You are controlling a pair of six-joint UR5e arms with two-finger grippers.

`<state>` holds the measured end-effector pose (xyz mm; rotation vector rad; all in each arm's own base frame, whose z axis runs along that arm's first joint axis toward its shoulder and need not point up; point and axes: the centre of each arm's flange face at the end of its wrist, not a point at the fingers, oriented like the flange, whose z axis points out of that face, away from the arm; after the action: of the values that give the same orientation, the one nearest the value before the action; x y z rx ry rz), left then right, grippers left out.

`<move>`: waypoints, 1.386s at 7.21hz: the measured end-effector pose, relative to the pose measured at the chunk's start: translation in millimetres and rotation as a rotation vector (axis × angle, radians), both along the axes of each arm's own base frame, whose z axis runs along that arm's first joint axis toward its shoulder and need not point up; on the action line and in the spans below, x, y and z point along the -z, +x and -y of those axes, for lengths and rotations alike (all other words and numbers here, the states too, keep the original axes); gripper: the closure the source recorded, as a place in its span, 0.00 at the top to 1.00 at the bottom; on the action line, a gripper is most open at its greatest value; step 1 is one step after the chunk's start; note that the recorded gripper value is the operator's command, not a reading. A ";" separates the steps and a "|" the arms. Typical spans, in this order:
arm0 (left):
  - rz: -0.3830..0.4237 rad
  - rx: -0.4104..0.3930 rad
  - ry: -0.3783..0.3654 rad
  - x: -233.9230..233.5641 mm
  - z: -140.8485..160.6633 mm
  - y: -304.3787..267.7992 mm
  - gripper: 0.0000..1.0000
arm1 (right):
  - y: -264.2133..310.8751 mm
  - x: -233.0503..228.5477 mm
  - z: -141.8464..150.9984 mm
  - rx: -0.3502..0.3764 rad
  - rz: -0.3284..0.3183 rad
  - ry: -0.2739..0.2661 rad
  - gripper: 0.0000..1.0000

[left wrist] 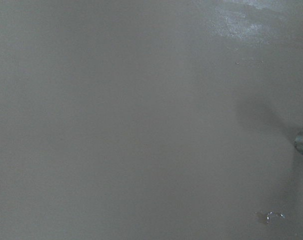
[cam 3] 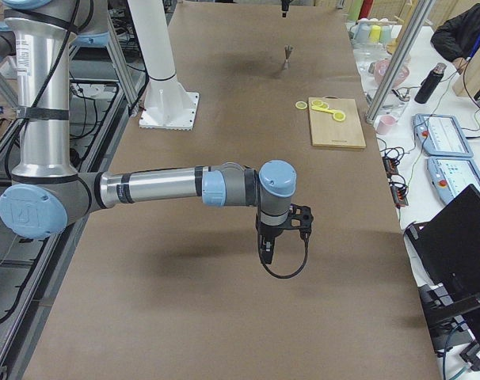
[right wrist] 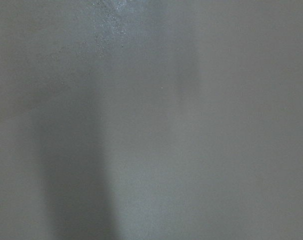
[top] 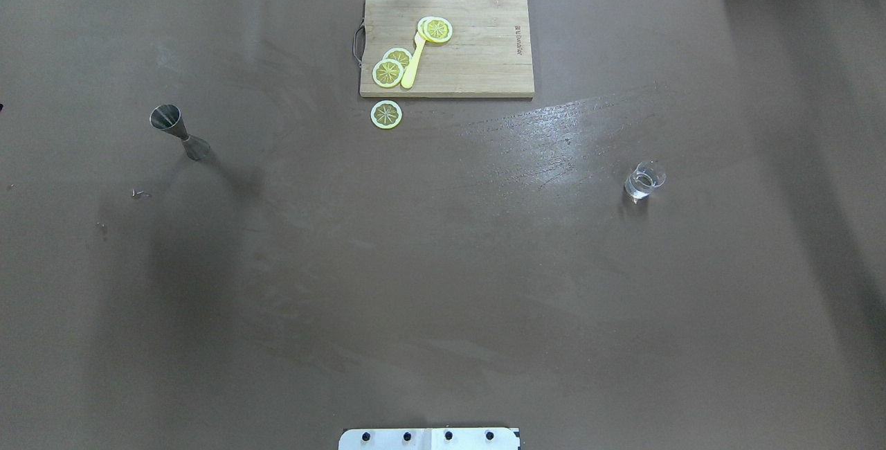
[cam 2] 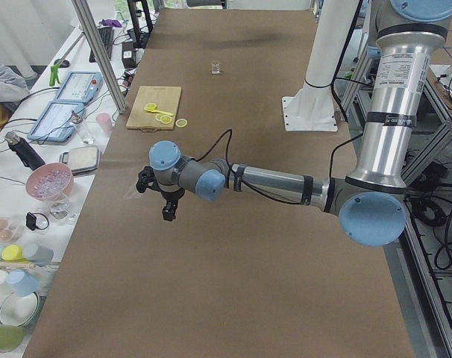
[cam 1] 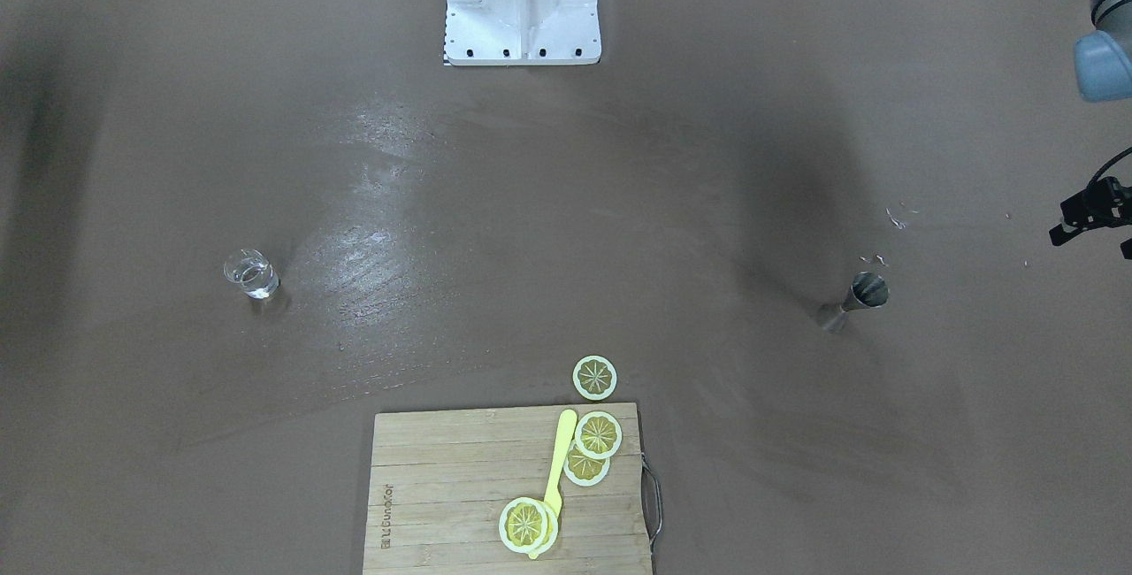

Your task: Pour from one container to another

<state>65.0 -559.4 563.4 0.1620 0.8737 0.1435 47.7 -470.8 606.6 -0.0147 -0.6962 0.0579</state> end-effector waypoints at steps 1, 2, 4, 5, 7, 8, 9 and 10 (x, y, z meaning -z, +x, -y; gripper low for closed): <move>0.001 0.000 -0.002 -1.2 -0.9 -0.2 0.99 | -0.1 0.6 0.4 0.000 0.000 0.001 1.00; 0.001 0.000 -0.004 -2.3 -1.7 -0.4 0.99 | -0.2 1.3 1.2 -0.001 0.001 0.001 1.00; 0.003 -0.001 -0.008 -5.0 -3.6 -0.6 0.99 | -0.3 0.5 1.1 -0.004 0.003 -0.004 1.00; 0.004 -0.001 -0.009 -5.4 -3.9 -0.1 0.99 | -0.3 0.1 0.6 -0.006 0.004 -0.007 1.00; 0.004 -0.003 -0.009 -5.7 -4.2 0.8 0.99 | -0.7 -1.1 -1.9 -0.007 0.010 -0.012 1.00; 0.004 -0.003 -0.009 -5.6 -4.2 1.2 0.99 | -0.8 -1.5 -2.6 -0.007 0.012 -0.014 1.00; 0.004 -0.003 -0.010 -5.7 -4.2 1.4 0.99 | -1.0 -1.7 -2.9 -0.007 0.014 -0.014 1.00; 0.004 -0.003 -0.011 -6.1 -4.3 1.5 0.99 | -1.2 -2.2 -3.4 -0.007 0.017 -0.016 1.00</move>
<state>66.5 -555.2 569.5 0.1500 0.8704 0.1416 46.6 -467.3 608.9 -0.0280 -0.7124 0.0702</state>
